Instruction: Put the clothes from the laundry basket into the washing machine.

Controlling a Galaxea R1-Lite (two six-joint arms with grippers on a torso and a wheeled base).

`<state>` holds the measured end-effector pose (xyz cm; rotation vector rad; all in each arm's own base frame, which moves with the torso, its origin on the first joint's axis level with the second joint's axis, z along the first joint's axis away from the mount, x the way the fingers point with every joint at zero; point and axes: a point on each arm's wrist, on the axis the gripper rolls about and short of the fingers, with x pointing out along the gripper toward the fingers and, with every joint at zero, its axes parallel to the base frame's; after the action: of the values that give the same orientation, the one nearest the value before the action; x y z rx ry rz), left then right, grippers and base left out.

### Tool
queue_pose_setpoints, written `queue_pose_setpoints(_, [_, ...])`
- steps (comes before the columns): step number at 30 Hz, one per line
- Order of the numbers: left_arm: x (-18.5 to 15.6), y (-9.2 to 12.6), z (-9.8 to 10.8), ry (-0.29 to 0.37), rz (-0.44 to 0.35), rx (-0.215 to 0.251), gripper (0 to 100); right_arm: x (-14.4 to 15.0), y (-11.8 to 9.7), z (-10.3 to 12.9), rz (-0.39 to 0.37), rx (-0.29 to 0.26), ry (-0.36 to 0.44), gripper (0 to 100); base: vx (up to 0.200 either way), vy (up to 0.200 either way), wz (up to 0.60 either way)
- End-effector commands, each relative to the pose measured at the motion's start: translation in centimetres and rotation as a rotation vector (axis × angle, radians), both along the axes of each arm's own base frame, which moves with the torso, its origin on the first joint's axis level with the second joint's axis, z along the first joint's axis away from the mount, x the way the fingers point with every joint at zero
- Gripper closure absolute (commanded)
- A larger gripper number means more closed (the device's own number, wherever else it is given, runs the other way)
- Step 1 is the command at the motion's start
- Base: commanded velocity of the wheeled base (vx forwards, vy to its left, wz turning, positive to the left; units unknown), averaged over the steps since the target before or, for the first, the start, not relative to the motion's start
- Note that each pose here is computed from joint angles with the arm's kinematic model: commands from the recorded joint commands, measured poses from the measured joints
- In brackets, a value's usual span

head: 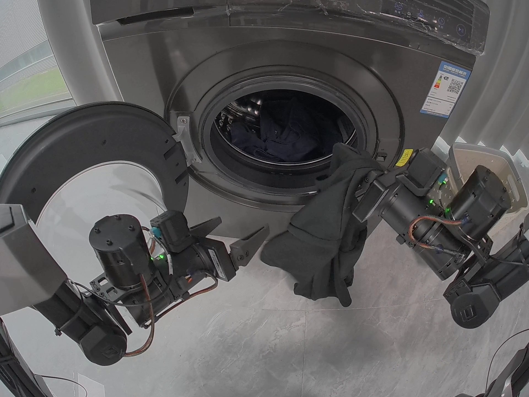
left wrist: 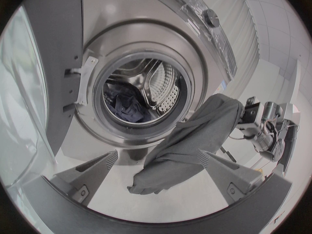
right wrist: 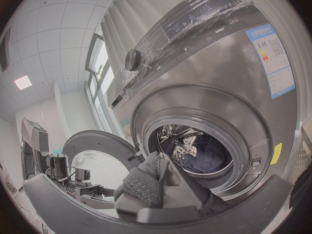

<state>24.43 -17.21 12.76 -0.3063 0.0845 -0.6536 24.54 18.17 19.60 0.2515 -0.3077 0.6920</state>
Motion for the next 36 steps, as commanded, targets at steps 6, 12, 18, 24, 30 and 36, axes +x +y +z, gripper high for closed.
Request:
queue_pose_setpoints(6, [-0.7, -0.1, -3.8, 0.085, -0.021, 0.076, 0, 1.1, 0.6, -1.6, -0.006, -0.026, 0.039, 100, 0.0, 0.0, 0.0])
queue_pose_setpoints(12, [-1.4, -1.9, -3.1, 0.002, -0.123, 0.075, 0, 1.2, 0.9, -1.9, -0.014, -0.028, 0.05, 100, 0.0, 0.0, 0.0])
queue_pose_setpoints(18, [-1.2, -4.6, -2.3, -0.05, -0.186, 0.034, 0, 1.4, 1.1, -1.9, -0.04, -0.02, 0.053, 100, 0.0, 0.0, 0.0])
queue_pose_setpoints(24, [-0.2, -6.3, -2.0, -0.079, -0.205, 0.01, 0, 2.1, 1.6, -2.3, -0.04, -0.019, 0.053, 100, 0.0, 0.0, 0.0])
queue_pose_setpoints(30, [-0.2, -8.4, -2.1, -0.091, -0.249, -0.01, 0, 2.4, 1.8, -1.9, -0.048, -0.003, 0.04, 100, 0.0, 0.0, 0.0])
queue_pose_setpoints(36, [1.2, -10.7, -3.6, -0.078, -0.263, 0.0, 0, 2.5, 1.8, -1.8, -0.071, 0.007, 0.042, 100, 0.0, 0.0, 0.0])
